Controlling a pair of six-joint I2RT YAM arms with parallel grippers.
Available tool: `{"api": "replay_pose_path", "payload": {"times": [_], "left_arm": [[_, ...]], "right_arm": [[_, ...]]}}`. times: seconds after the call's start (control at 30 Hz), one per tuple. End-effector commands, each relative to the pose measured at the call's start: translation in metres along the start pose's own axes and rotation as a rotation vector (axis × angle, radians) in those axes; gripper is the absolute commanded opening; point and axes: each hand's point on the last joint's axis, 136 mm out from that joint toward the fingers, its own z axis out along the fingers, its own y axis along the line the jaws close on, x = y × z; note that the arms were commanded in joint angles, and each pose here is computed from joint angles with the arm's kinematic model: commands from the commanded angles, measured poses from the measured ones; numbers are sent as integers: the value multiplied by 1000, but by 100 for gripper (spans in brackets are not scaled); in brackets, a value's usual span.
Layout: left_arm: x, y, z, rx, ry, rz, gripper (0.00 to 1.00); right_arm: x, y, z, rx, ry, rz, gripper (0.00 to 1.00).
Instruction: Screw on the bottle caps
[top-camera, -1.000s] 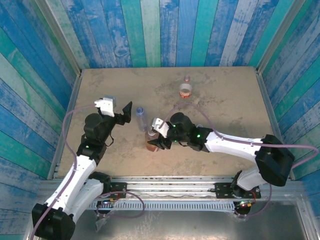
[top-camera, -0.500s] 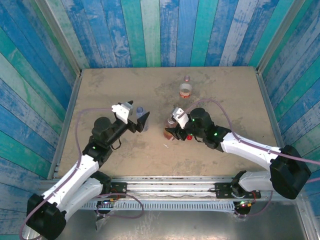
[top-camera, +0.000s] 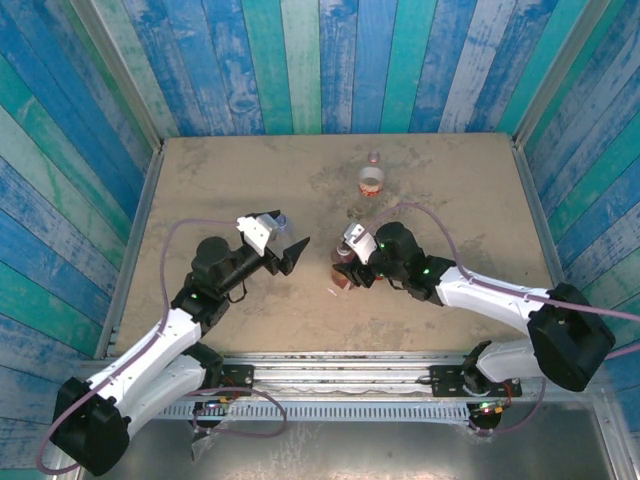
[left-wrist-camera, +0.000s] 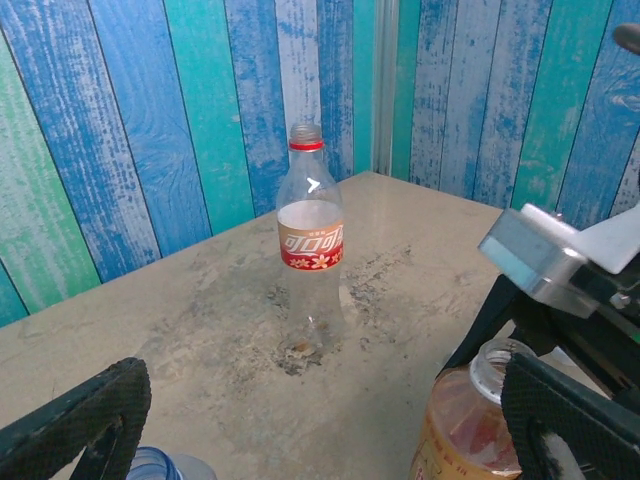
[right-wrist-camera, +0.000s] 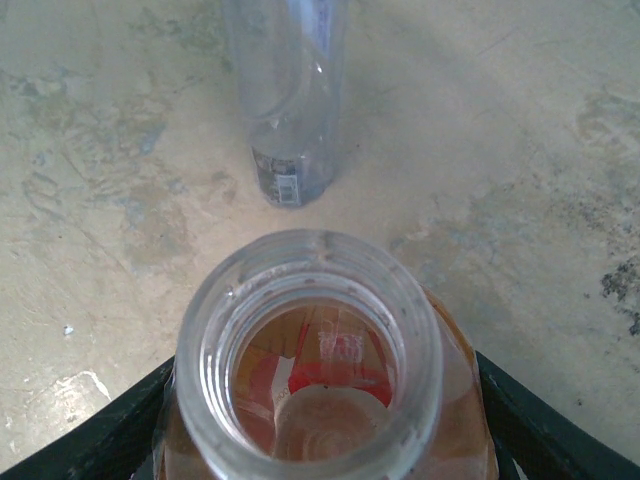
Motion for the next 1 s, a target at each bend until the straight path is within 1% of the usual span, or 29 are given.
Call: {"api": "replay_pose_path", "payload": {"times": [0.0,0.07,0.1,0.23,0.47,0.6,0.7,0.83,0.97], "left_arm": [[-3,-7,0,31,-20,27,94],[-3,-8,0,39,-17,36,94],[-2,-9,-1,42,-15,41,94],[1,-12,0,56,-11,52,94],[5,-19,6,62,0,70,94],[9,-32,11,64,-23,72,94],[14,-49,17,73,-27,79,94],[25,-73,24,96,-27,73,94],[31,-85,27,84,-63,33,94]], "right_arm": [[8,-2,3,10,21,12,46],[7,-2,3,10,20,17,47],[6,-2,3,11,21,18,50],[2,-4,0,25,14,16,72],[-20,-8,-21,59,-51,3,95],[-35,-11,-41,79,-110,20,99],[-45,-19,-62,131,-168,64,100],[-48,-40,-95,272,-230,112,100],[-40,-57,-120,385,-242,155,100]]}}
